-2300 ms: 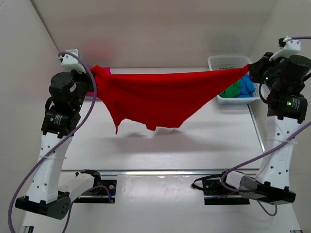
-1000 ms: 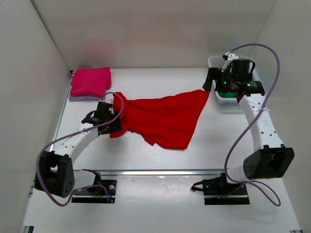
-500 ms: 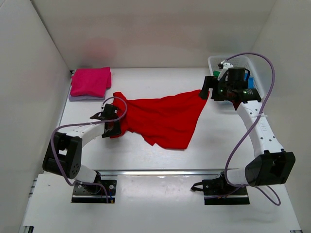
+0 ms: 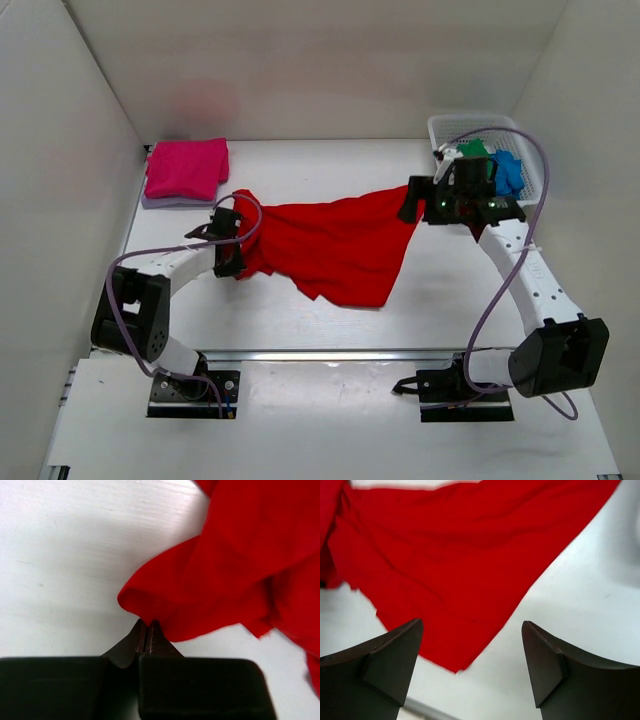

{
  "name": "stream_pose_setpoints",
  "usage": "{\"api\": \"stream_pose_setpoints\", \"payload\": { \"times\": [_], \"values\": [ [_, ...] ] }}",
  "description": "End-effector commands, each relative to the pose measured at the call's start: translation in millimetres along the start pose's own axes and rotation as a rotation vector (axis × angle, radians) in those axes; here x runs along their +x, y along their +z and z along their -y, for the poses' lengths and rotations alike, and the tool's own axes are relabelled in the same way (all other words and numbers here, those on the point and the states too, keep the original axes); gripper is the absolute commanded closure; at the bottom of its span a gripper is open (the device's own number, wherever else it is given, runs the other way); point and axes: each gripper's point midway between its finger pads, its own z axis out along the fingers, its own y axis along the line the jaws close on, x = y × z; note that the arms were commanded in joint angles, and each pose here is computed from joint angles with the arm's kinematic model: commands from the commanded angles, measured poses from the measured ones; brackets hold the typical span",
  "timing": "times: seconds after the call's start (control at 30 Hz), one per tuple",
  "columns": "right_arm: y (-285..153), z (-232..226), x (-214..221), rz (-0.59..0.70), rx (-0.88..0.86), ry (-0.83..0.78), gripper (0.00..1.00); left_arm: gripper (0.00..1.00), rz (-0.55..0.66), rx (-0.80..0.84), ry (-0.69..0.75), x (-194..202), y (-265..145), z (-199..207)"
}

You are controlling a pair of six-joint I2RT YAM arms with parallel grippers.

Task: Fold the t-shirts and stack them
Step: Flatten out the tshirt

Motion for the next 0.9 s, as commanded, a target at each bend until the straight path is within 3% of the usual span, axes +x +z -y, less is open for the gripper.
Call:
{"api": "stream_pose_setpoints", "payload": {
  "times": [0.0,0.2,0.37,0.7,0.87],
  "values": [
    [6.8,-22.5,42.4,-0.092,-0.074,0.020,0.23,1.00,0.104,0.104,-0.014,-51.9,-43.9,20.6],
    [13.7,-61.0,104.3,-0.214,-0.217,-0.035,0.30,1.00,0.322,0.191,-0.018,-147.6,-146.8,40.5],
    [23.4,-88.2,157.6,-0.357,-0.247,-0.124,0.31,1.00,0.435,0.226,-0.064,-185.6,-198.6,36.8],
    [43.1,-82.9,222.3,-0.499,-0.174,-0.166,0.27,1.00,0.490,0.247,-0.081,-199.5,-223.5,31.3],
    [50.4,-85.2,241.5,-0.555,-0.142,-0.217,0.31,1.00,0.496,0.238,-0.086,-203.8,-228.4,27.2]
  ]
}}
